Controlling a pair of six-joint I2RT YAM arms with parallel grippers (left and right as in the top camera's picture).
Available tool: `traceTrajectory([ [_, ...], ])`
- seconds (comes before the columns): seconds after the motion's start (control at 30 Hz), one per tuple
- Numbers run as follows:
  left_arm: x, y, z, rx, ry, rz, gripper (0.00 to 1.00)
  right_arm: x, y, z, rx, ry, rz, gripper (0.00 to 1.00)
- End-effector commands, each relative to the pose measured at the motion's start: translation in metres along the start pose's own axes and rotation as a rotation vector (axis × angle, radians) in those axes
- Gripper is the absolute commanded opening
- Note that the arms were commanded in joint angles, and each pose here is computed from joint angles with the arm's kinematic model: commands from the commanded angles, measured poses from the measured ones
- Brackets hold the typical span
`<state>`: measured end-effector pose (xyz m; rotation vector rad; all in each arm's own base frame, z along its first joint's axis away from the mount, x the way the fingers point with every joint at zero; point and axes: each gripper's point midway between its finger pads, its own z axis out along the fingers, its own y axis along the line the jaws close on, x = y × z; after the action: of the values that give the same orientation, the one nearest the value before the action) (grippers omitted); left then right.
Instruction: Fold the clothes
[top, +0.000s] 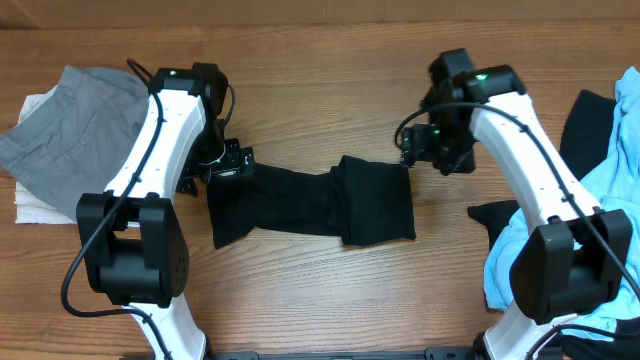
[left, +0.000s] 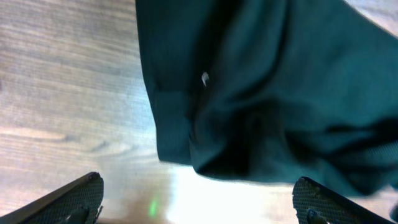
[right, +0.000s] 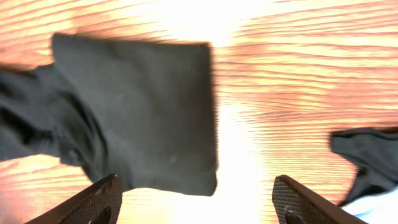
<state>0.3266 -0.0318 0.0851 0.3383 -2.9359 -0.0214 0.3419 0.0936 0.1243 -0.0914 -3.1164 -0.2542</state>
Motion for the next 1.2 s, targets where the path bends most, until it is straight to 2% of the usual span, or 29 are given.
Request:
traceTrajectory([
  [0.0,0.003,0.010,0.016,-0.007,0.008,-0.020,1.00,-0.005,-0.005,-0.009,0.003,-0.029,0.015,0.82],
  [0.2,0.000,-0.011,0.062,0.121,-0.016,0.107,1.00,-0.006,-0.005,-0.009,0.002,-0.034,0.016,0.86],
  [0.4,-0.002,-0.016,0.081,0.160,-0.044,0.118,1.00,-0.006,-0.005,-0.009,0.002,-0.032,0.016,0.86],
  [0.43,-0.002,-0.020,0.081,0.179,-0.044,0.135,0.95,-0.006,-0.005,-0.009,0.002,-0.032,0.016,0.86],
  [0.47,-0.001,-0.024,0.081,0.196,-0.043,0.158,0.85,-0.006,-0.005,-0.009,0.002,-0.033,0.016,0.86],
  [0.53,-0.001,-0.024,0.081,0.198,-0.044,0.173,0.54,-0.006,-0.005,-0.009,0.002,-0.032,0.016,0.86],
  [0.57,0.000,-0.024,0.081,0.197,-0.043,0.173,0.43,-0.006,-0.005,-0.009,0.002,-0.032,0.016,0.86],
  [0.67,0.000,-0.023,0.081,0.196,-0.040,0.171,0.19,-0.006,-0.005,-0.009,0.002,-0.032,0.016,0.86],
  [0.7,0.000,-0.022,0.081,0.192,-0.039,0.169,0.08,-0.006,-0.005,-0.009,0.002,-0.032,0.016,0.86],
  [0.73,0.000,-0.020,0.081,0.190,-0.038,0.165,0.04,-0.006,-0.005,-0.009,0.002,-0.032,0.016,0.86],
  [0.83,0.000,-0.011,0.079,0.165,-0.029,0.146,0.04,-0.006,-0.005,-0.009,0.003,-0.032,0.016,0.86],
  [0.97,-0.003,0.019,0.063,0.054,-0.016,0.095,0.04,-0.006,-0.005,-0.009,0.003,-0.033,0.016,0.87],
  [1.07,-0.009,0.049,0.038,-0.045,-0.020,0.016,0.04,-0.006,-0.005,-0.009,0.003,-0.034,0.015,0.87],
  [1.17,-0.017,0.064,0.009,-0.059,-0.040,-0.031,0.04,-0.006,-0.006,-0.009,0.004,-0.033,0.015,0.87],
])
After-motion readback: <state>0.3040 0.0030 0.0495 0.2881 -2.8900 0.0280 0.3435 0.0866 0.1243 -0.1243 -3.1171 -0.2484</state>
